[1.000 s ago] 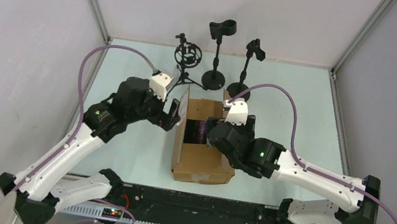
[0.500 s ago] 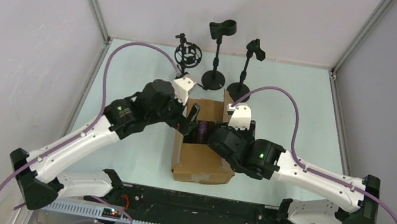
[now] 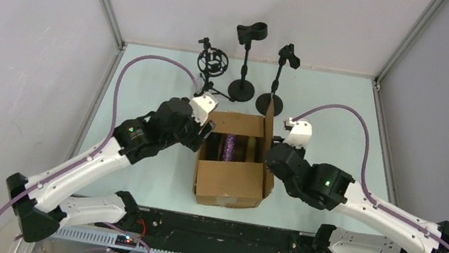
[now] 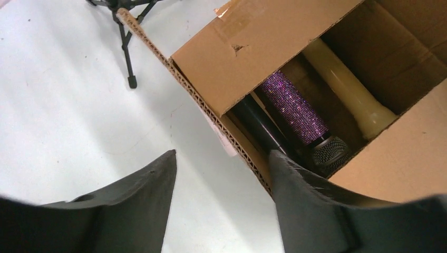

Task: Attach the microphones to the stand

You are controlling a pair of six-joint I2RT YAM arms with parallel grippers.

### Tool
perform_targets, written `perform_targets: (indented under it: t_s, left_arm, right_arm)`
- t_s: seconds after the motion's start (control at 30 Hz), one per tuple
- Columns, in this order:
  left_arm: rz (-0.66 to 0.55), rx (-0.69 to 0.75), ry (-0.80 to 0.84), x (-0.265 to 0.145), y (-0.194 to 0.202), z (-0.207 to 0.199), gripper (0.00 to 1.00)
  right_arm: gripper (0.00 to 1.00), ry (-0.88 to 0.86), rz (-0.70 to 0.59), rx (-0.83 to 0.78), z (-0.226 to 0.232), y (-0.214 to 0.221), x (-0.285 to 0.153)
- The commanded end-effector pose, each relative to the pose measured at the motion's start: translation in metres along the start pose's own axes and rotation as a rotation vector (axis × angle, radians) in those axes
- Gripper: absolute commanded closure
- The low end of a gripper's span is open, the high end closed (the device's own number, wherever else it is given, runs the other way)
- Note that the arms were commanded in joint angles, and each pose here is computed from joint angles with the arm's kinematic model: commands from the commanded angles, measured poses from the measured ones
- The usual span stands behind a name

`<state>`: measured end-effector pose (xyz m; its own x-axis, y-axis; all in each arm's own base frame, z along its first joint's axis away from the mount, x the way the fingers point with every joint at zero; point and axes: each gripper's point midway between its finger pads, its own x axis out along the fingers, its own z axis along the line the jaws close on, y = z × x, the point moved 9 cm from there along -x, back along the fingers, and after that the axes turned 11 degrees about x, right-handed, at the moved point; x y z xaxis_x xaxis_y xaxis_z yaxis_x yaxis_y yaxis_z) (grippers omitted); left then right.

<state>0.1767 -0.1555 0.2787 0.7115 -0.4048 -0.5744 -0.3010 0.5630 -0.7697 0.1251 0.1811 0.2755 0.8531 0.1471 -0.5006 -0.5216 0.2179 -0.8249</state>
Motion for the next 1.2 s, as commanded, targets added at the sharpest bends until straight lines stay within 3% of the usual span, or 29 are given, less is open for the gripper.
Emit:
perform_targets:
  t_s: [0.0,0.1,0.3,0.57,0.67,0.83,0.97,1.17]
  left_arm:
    - [-0.065,0.042,-0.061,-0.016,0.002,0.012,0.40]
    - [-0.059,0.055,-0.083,-0.020,0.015,0.013,0.48]
    - [-0.022,0.099,-0.139,-0.022,0.041,0.016,0.52]
    - [0.080,0.184,-0.292,-0.018,0.069,0.026,0.51]
    - [0.081,0.212,-0.279,-0.014,0.076,0.024,0.49]
    - [0.082,0.255,-0.232,-0.003,0.080,0.019,0.45]
    - [0.082,0.294,-0.200,0.010,0.083,0.014,0.42]
    - [0.106,0.342,-0.118,0.028,0.095,0.004,0.40]
  right_arm:
    - [0.53,-0.013,0.021,0.048,-0.012,-0.002,0.003]
    - [0.54,-0.007,0.042,0.085,-0.024,-0.002,0.006]
    - [0.55,0.020,0.090,0.112,-0.040,0.005,0.016]
    - [0.54,0.125,0.161,0.077,-0.049,0.016,0.033]
    - [0.48,0.193,0.205,0.060,-0.054,0.023,0.044]
    - [0.16,0.267,0.263,0.023,-0.057,0.034,0.056]
    - [0.11,0.305,0.290,-0.001,-0.059,0.040,0.063]
    - [0.11,0.311,0.305,-0.020,-0.056,0.045,0.072]
